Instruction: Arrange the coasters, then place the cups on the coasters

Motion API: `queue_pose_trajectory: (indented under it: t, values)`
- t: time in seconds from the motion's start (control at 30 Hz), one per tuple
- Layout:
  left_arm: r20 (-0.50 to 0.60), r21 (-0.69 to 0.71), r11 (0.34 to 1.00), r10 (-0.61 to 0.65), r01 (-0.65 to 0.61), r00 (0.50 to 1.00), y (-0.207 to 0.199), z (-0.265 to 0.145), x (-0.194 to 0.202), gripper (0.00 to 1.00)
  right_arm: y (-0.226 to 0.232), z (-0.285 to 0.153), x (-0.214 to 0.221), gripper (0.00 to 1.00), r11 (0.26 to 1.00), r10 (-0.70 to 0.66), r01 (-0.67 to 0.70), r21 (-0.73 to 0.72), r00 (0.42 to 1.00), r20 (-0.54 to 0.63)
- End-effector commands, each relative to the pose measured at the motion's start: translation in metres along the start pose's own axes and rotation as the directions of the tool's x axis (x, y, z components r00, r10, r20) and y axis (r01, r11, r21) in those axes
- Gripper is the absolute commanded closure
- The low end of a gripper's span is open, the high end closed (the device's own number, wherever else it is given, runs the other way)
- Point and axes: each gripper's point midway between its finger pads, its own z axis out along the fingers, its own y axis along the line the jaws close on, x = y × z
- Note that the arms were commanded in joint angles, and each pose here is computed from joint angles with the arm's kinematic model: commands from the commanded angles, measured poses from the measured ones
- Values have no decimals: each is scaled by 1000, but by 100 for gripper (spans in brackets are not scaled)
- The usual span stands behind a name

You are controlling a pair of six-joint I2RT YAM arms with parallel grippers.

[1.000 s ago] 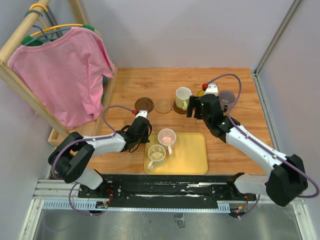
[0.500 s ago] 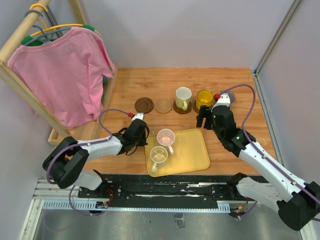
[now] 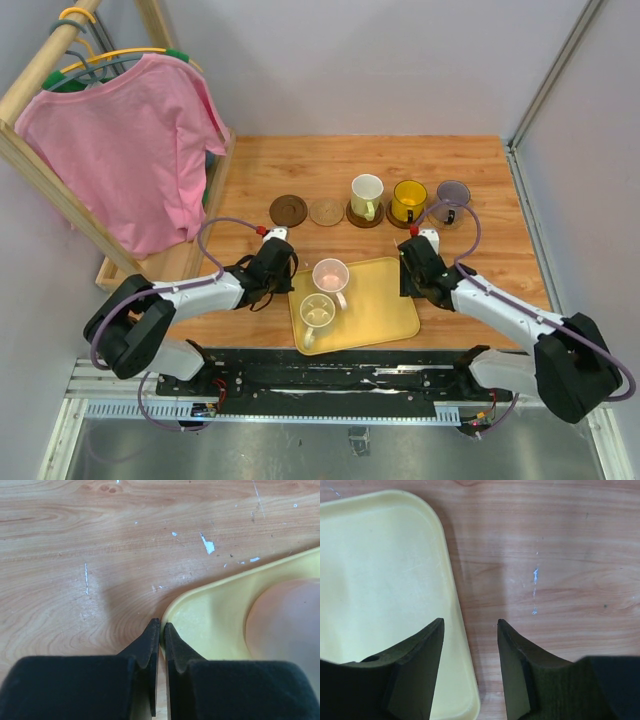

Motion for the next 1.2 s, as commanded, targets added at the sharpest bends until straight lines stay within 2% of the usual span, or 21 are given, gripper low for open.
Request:
queue_pose_trajectory:
  t: [0.0,0.23,0.5,1.07,1.1,1.17]
  values:
    - [-172,-89,993,65,-81,983,33,-10,46,91,9,7,5,52,1000,20,-20,-13,1000,-17]
    - [-162,-85,994,59,-73,985,34,-12,46,90,11,23,22,63,999,30,-32,-19,996,-83]
    - [-133,-85,994,54,-65,990,31,-11,38,83,15,16,40,99,996,47,-57,-62,989,-141]
    - [-105,-88,993,63,-72,992,27,-4,28,81,8,-24,71,99,996,67,-78,-52,981,-182]
    - [-101,-88,994,62,-71,993,27,-4,27,81,7,-25,71,95,996,65,-74,-45,982,-178]
    - [-87,-85,994,60,-67,994,26,-5,23,74,5,-29,65,78,998,52,-57,-26,986,-161]
